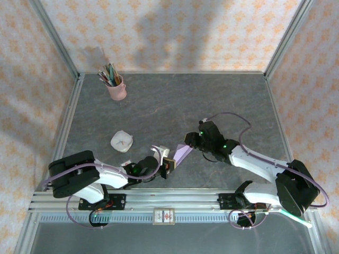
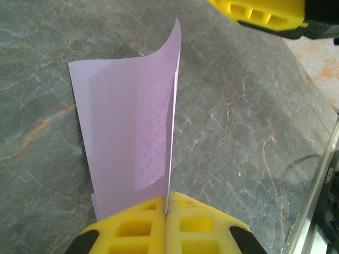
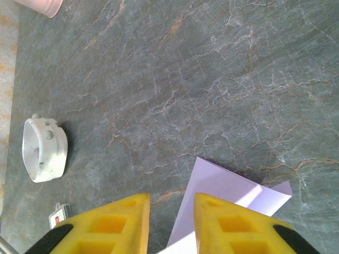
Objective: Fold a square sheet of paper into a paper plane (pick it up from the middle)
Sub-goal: Perform the fifth fold on the wing at the bottom-center of the table.
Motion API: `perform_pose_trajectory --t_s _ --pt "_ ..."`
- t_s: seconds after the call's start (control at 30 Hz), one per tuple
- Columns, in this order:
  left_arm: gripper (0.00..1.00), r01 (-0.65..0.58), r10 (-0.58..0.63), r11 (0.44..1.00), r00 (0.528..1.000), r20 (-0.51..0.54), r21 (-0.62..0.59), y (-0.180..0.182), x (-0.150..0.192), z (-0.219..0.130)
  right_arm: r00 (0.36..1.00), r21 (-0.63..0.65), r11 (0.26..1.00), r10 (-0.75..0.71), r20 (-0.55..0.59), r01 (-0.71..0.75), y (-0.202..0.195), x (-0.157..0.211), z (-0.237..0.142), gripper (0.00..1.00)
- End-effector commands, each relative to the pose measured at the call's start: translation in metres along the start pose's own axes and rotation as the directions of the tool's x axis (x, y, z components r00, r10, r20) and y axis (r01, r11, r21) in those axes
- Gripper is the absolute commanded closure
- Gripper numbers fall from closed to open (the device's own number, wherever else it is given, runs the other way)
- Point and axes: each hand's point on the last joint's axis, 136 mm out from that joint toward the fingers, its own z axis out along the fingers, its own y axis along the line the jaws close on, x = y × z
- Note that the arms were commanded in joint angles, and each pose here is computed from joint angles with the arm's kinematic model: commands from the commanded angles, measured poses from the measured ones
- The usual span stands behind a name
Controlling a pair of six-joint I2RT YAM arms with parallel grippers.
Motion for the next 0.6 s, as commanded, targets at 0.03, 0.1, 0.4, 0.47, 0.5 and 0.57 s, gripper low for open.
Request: perform_pose_trajectory --t_s 0.03,0.1,0.4,0.47,0.5,0.57 --pt "1.00 0.028 -0.028 0.999 1.000 -0.001 0.020 -0.001 0.001 0.004 1.000 0.019 1.000 -0.021 0.015 0.021 -0.004 -0.004 -0.001 0.73" --pt "1.00 0.033 -0.033 0.999 0.999 -0.010 0.013 0.001 0.004 0.006 1.000 0.025 0.999 -0.022 0.013 0.022 -0.005 -0.003 -0.001 0.73" --pt "1.00 0.064 -0.064 0.998 0.997 -0.043 -0.003 0.006 0.014 0.015 0.999 0.021 0.999 -0.037 -0.012 0.038 -0.009 0.004 0.000 0.73" --pt "1.00 0.083 -0.083 0.997 0.996 -0.038 0.001 0.007 0.014 0.015 0.998 0.016 0.998 -0.060 -0.026 0.061 -0.010 0.008 0.000 0.73" --pt "1.00 0.092 -0.092 0.996 0.995 -0.038 0.005 0.007 0.014 0.014 0.997 0.014 0.997 -0.070 -0.032 0.071 -0.010 0.010 0.000 0.73" --pt "1.00 0.110 -0.110 0.994 0.993 -0.038 0.009 0.007 0.014 0.014 0.995 0.011 0.996 -0.091 -0.050 0.091 -0.012 0.014 0.000 0.73"
